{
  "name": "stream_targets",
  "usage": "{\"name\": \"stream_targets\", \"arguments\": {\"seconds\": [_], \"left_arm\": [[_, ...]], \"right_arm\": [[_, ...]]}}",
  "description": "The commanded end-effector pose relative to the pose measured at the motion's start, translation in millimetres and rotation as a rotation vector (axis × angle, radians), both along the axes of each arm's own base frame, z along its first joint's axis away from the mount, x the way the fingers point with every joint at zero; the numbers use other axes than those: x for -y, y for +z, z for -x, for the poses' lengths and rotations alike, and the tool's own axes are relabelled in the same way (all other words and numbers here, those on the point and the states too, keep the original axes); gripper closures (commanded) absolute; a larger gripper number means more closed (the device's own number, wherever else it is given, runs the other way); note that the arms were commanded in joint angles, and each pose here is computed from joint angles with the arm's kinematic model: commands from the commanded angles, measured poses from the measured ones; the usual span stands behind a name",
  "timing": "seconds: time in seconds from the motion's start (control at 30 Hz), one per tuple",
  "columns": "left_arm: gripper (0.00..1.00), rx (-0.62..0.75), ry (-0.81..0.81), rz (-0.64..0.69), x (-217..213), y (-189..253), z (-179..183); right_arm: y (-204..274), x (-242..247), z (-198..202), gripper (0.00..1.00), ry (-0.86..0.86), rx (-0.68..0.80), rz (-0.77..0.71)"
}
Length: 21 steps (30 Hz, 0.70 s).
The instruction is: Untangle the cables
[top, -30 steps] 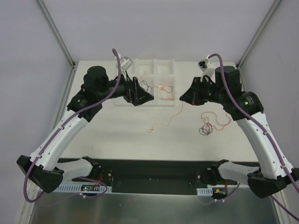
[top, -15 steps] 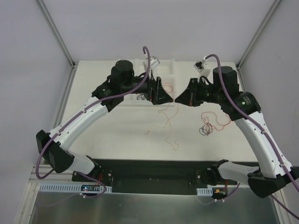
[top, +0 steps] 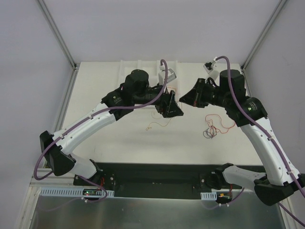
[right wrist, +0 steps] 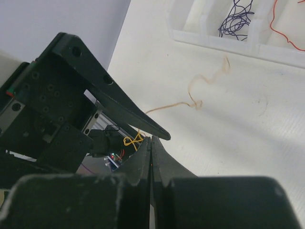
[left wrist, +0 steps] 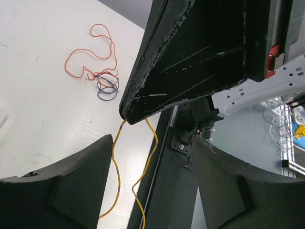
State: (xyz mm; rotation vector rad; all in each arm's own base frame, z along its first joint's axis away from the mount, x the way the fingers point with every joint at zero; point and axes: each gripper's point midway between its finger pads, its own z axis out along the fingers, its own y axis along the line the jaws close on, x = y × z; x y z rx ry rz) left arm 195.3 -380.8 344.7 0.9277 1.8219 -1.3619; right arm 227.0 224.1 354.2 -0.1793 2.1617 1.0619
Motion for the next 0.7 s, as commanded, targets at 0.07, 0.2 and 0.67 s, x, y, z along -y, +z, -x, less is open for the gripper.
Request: {"name": "stream_targets", "arguments": {"seconds": [0.07, 0.2, 0.67], "left_arm": [[0.42, 0.151, 0.146, -0.076, 3, 7, -25], [0.55, 0.162, 0.216, -0.116, 5, 7, -39], [1.0, 0.197, 0.288, -0.153, 3, 9, -57]], "right_arm": [[28, 2, -4, 1.0, -0.042, 0.057, -0.047], [29, 4, -4, 1.0, -0.057, 0.064, -0.044], [30, 34, -17, 0.74, -0.212, 0.064, 0.044]]}}
